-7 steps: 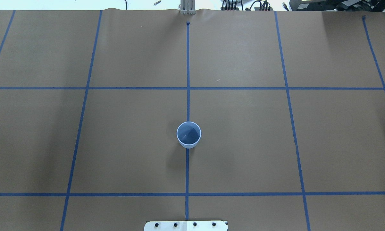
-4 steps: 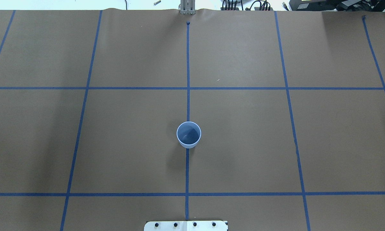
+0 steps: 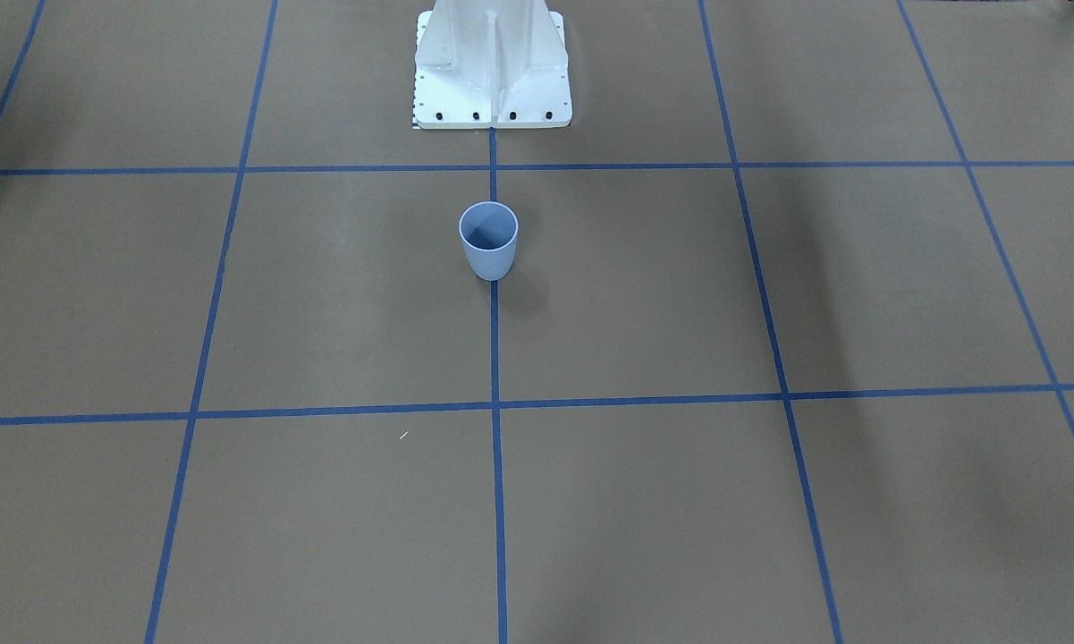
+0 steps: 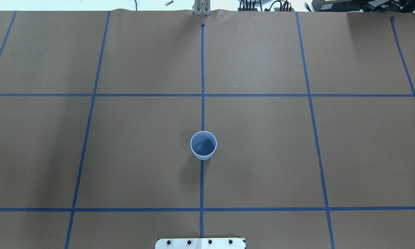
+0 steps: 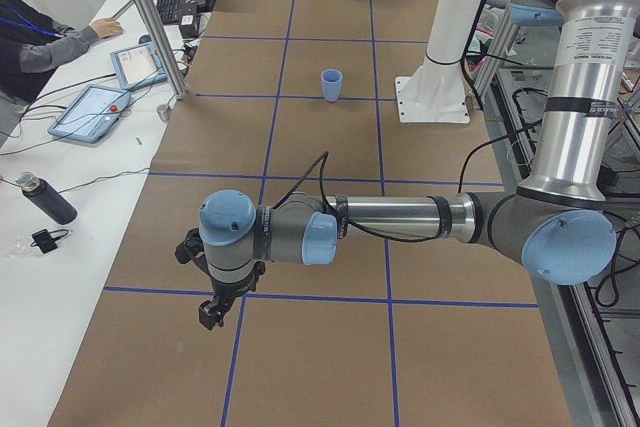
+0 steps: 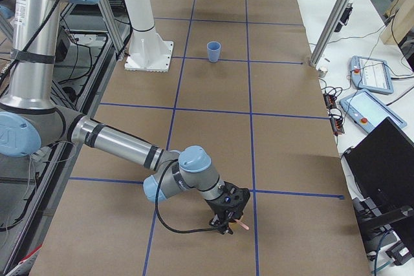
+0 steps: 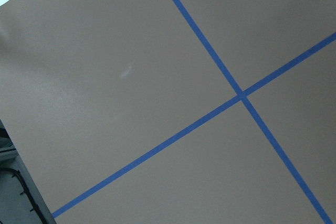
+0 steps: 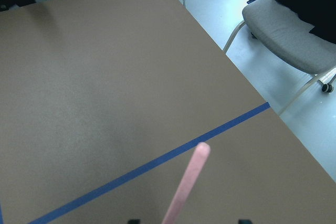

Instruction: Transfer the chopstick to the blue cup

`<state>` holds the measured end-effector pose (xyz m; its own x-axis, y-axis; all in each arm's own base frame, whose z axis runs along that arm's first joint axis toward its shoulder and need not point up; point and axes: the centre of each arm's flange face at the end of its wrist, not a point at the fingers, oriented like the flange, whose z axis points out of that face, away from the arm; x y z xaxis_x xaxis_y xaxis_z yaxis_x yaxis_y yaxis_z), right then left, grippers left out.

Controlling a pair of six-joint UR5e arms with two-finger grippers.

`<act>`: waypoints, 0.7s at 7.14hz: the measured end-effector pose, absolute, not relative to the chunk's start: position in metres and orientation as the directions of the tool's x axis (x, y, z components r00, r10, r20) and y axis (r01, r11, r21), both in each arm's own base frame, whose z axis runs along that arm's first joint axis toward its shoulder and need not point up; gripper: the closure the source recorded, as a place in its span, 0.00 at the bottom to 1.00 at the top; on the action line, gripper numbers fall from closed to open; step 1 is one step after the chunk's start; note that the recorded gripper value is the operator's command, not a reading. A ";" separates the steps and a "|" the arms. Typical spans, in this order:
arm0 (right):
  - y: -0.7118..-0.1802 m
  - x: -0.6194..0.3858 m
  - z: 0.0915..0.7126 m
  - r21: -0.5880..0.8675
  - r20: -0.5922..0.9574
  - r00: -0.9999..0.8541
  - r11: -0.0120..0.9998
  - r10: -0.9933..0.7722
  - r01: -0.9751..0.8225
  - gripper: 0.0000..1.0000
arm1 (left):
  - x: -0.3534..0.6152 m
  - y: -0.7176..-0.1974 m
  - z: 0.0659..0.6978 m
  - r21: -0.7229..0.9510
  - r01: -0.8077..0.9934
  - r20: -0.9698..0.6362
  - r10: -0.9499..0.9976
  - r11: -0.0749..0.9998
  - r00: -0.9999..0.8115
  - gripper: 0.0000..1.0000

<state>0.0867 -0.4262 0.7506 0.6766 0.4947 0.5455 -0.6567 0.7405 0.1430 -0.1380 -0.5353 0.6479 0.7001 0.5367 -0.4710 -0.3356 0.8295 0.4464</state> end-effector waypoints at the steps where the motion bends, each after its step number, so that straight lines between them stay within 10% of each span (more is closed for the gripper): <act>1: -0.436 0.087 0.752 0.152 0.542 0.679 0.737 0.495 -0.659 0.47 | -0.138 -0.535 0.648 0.447 -0.336 -0.471 0.537 0.829 0.700 0.01; 2: -0.446 0.087 0.753 0.160 0.539 0.681 0.733 0.496 -0.661 0.56 | -0.138 -0.535 0.648 0.448 -0.335 -0.472 0.537 0.829 0.699 0.01; 3: -0.450 0.087 0.753 0.163 0.538 0.681 0.732 0.496 -0.662 0.90 | -0.137 -0.535 0.648 0.448 -0.333 -0.476 0.537 0.829 0.697 0.01; 5: -0.452 0.087 0.751 0.166 0.543 0.679 0.730 0.493 -0.663 1.00 | -0.137 -0.532 0.649 0.450 -0.330 -0.481 0.537 0.830 0.693 0.01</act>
<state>0.0868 -0.4518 0.7513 0.6794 0.4930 0.5434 -0.6626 0.7303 0.1659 -0.1365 -0.5323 0.6488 0.6927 0.5371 -0.4814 -0.3304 0.8296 0.4500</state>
